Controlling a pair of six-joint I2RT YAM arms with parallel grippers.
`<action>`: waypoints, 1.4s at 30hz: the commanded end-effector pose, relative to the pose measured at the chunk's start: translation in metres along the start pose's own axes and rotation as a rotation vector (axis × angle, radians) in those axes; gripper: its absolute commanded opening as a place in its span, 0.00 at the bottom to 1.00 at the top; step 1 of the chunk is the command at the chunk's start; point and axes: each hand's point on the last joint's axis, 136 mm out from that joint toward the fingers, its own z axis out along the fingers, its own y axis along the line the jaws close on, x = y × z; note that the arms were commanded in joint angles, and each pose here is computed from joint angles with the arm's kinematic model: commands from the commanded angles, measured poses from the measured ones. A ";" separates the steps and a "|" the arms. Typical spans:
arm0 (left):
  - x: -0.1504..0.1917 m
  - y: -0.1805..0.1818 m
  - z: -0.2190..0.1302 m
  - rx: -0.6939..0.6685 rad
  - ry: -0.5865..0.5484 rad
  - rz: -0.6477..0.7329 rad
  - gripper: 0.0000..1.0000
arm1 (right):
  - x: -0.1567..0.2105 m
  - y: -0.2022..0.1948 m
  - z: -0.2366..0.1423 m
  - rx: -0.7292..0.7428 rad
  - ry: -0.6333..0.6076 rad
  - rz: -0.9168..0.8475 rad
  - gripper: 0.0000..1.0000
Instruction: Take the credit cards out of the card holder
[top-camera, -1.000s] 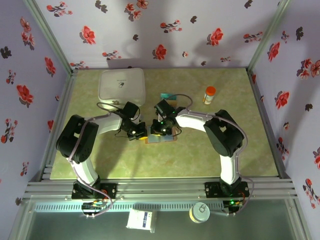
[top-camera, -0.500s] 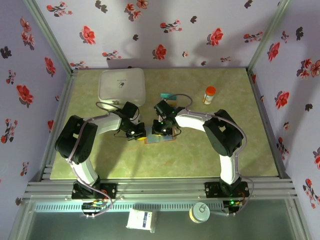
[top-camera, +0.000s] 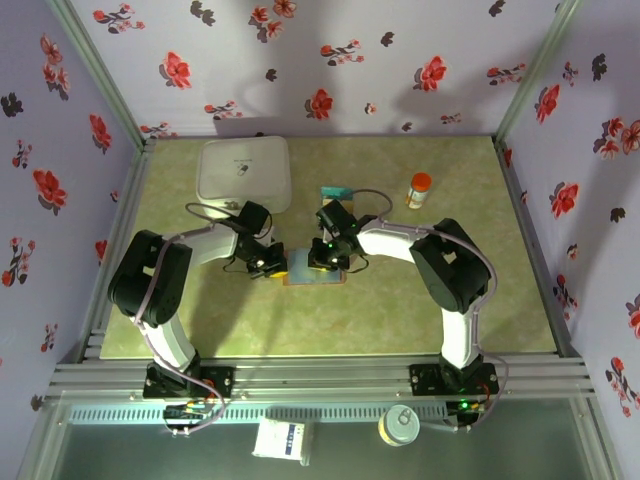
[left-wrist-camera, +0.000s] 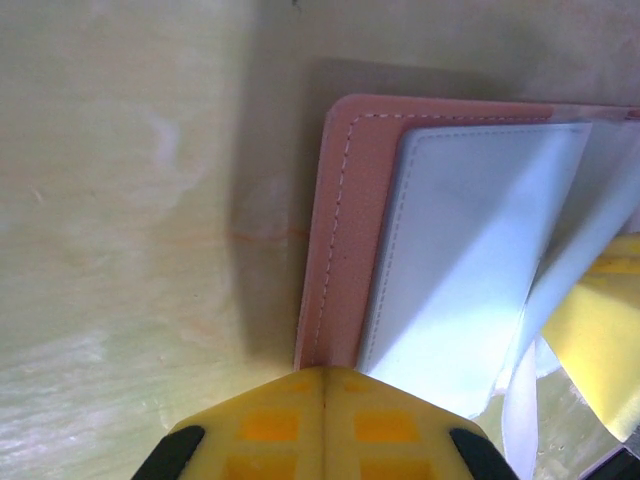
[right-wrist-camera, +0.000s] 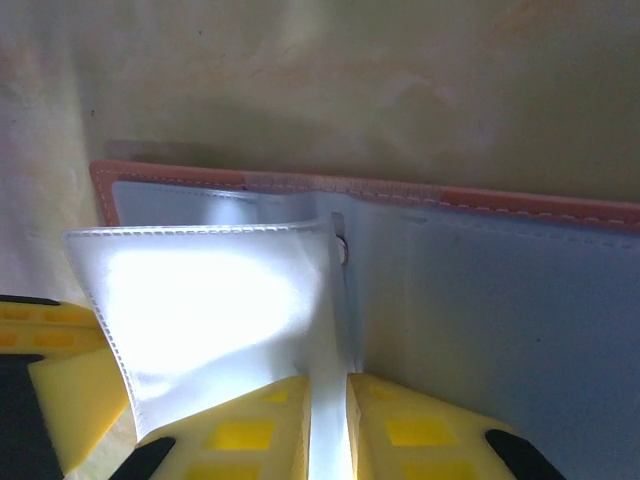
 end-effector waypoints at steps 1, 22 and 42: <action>0.003 0.021 -0.006 -0.088 0.007 -0.015 0.00 | 0.001 -0.007 -0.003 -0.011 -0.008 0.031 0.19; -0.022 -0.053 -0.030 0.215 -0.078 -0.069 0.21 | 0.005 -0.015 0.001 -0.019 0.000 0.056 0.19; -0.008 -0.053 -0.002 0.194 -0.055 -0.090 0.20 | 0.000 0.000 -0.011 -0.054 -0.018 0.019 0.19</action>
